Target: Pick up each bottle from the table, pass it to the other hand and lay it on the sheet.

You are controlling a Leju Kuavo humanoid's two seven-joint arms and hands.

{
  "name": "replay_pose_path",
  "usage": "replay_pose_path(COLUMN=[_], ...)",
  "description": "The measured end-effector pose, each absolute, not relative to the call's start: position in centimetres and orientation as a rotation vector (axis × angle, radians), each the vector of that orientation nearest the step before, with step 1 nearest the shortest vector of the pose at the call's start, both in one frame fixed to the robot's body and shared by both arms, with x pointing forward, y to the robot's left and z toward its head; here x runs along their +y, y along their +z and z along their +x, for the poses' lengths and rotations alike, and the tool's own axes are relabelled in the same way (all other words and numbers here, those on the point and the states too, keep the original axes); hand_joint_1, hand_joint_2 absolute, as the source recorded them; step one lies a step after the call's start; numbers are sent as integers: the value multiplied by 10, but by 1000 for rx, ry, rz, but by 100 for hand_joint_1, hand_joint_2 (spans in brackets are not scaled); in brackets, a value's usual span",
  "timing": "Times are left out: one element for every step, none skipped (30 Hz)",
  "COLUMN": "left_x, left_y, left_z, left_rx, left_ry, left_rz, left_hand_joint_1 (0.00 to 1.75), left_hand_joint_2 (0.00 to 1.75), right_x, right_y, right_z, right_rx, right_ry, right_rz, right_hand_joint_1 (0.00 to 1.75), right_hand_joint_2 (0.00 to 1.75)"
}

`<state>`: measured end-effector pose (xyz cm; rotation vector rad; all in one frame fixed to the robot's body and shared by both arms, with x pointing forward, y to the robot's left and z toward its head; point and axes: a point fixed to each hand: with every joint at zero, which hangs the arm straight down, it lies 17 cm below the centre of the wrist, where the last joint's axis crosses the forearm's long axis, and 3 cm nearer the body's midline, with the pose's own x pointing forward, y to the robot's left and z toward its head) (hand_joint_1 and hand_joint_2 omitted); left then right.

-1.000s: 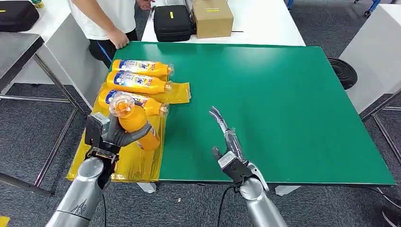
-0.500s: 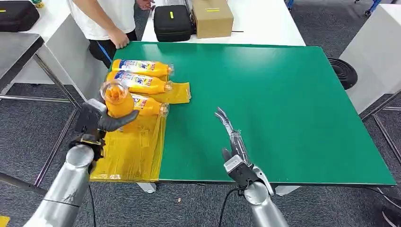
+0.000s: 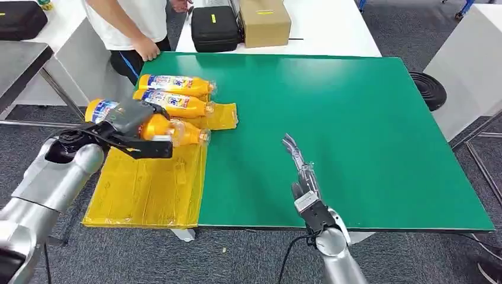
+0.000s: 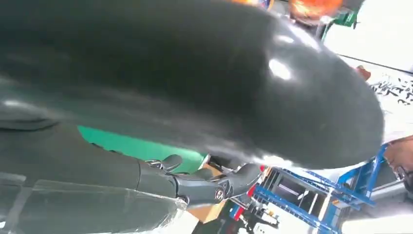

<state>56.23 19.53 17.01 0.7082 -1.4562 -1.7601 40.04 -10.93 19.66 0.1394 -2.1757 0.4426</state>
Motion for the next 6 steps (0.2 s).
replay_pose_path(left_x=[195,194,191,190,190,192], left_y=[162,155,147,140,133,126], left_z=[560,558,555,552,549,547], left_rx=[-1436,-1422,-1403,-1384,-1361,-1337], left_ry=[-1793,-1817,-1851,-1875,-1905,-1931], left_rz=[717,720,724,727,729,733], left_hand_joint_1=[175,175,175,175,175,175], left_hand_joint_2=[175,175,175,175,175,175], right_x=[-111,-112,-113,-113,-114,-114], right_y=[196,195,194,193,193,192], right_z=[400,399,398,397,397,396], right_rx=[-2175,-2173,-2171,-2170,-2169,-2168], right_ry=[440,440,441,442,442,442], right_rz=[135,132,128,125,121,119], right_hand_joint_1=[0,0,0,0,0,0], right_hand_joint_2=[0,0,0,0,0,0])
